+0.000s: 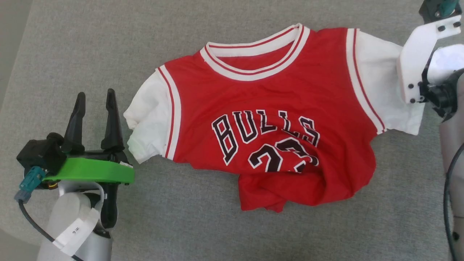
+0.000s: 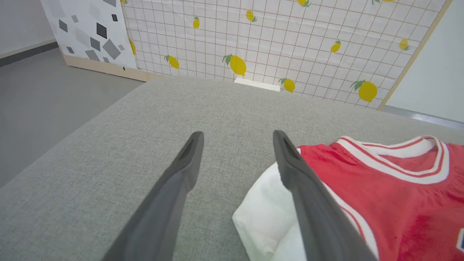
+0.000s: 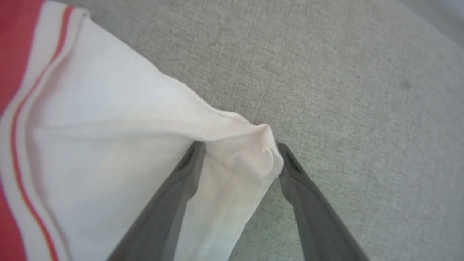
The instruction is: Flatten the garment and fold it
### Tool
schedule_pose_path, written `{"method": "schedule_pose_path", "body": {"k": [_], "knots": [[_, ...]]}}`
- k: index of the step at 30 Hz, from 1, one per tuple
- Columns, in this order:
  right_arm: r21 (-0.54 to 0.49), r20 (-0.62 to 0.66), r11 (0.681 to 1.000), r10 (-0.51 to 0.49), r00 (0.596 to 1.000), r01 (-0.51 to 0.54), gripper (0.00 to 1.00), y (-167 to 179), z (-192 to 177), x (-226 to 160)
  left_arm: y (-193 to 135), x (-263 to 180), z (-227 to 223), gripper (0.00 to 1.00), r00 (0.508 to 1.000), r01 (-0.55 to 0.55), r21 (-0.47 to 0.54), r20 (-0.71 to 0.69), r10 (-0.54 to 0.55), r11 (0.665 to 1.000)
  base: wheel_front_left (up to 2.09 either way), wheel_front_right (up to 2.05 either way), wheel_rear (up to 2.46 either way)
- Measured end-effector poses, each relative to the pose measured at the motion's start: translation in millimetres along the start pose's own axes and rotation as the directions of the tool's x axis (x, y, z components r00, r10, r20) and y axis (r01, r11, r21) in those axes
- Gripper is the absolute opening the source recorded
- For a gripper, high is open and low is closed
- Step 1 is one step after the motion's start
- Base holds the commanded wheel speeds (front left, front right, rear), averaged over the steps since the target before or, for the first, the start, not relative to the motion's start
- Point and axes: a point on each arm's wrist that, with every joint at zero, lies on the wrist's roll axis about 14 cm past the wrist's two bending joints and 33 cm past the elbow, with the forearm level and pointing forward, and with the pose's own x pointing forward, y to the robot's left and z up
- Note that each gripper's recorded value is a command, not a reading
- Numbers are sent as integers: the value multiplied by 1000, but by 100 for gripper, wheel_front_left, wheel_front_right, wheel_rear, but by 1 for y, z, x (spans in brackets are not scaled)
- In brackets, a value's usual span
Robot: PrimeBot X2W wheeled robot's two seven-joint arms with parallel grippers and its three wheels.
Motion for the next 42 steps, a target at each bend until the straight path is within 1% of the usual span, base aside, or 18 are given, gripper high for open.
{"method": "schedule_pose_path", "body": {"k": [2, 3, 4, 9, 12, 15, 17, 20, 23, 28, 29, 31, 34, 35, 36, 37, 40, 42], "knots": [[1, -14, 1000, 23, 1000, -23, 100, 4, 0, 4, 3, 0, -3, 100, 1000, -6, 4, -8, 6, 1000, 0, 0, 0], [4, -13, 1000, 29, 1000, -29, 29, 5, 2, 4, 4, 0, -4, 100, 1000, -8, 6, -10, 8, 1000, 0, 0, 0], [4, -11, 999, 33, 999, -33, 0, 5, 2, 4, 5, 0, -4, 100, 1000, -11, 8, -11, 11, 1000, 0, 0, 0], [20, 24, 998, 59, 998, -59, 0, 9, 9, -4, 8, 2, -6, 100, 1000, -6, 9, -27, 6, 1000, 0, 0, 0], [36, 59, 998, 56, 997, -58, 0, 5, 14, -12, 8, 8, -5, 100, 996, 17, 12, -91, -16, 1000, 0, 0, 0], [39, 112, 998, 45, 993, -49, 0, 0, 23, -23, 7, 14, -12, 100, 970, 50, 0, -240, -49, 999, 0, 0, 0], [36, 141, 998, 40, 989, -45, 0, -1, 29, -30, -1, 14, -20, 100, 924, 101, -7, -371, -96, 995, 0, 0, 0], [21, 165, 999, 44, 985, -48, 0, 1, 33, -37, -14, 12, -31, 100, 831, 168, -24, -534, -155, 985, 0, 0, 0], [17, 190, 998, 62, 980, -66, 0, 6, 36, -40, -17, 8, -43, 100, 740, 201, -2, -655, -153, 980, 0, 0, 0], [-2, 211, 996, 86, 974, -88, 0, 15, 37, -41, -14, -2, -71, 100, 605, 207, 37, -790, -98, 978, 0, 0, 0], [-2, 212, 996, 91, 973, -92, 0, 16, 37, -41, -14, -3, -75, 100, 592, 203, 37, -801, -93, 978, 0, 0, 0], [-10, 226, 996, 92, 970, -92, 0, 16, 37, -42, -14, -7, -85, 100, 549, 205, 43, -832, -79, 978, 0, 0, 0], [-13, 234, 995, 94, 968, -94, 0, 15, 37, -42, -13, -8, -94, 100, 510, 199, 36, -857, -72, 979, 0, 0, 0], [-14, 238, 995, 96, 967, -95, 0, 15, 37, -43, -14, -8, -96, 79, 501, 198, 29, -862, -76, 980, 0, 0, 0], [-15, 239, 995, 96, 966, -96, 0, 15, 37, -43, -15, -7, -97, 24, 497, 198, 26, -864, -77, 980, 0, 0, 0], [-17, 244, 995, 95, 965, -94, 0, 14, 37, -44, -15, -8, -99, 0, 491, 199, 20, -867, -82, 980, 0, 0, 0], [-20, 250, 996, 92, 964, -90, 0, 13, 37, -46, -20, -6, -99, 0, 494, 201, -13, -862, -112, 979, 0, 0, 0], [-19, 249, 996, 93, 964, -91, 0, 12, 35, -46, -24, -5, -98, 0, 512, 199, -41, -848, -139, 979, 0, 0, 0]]}}
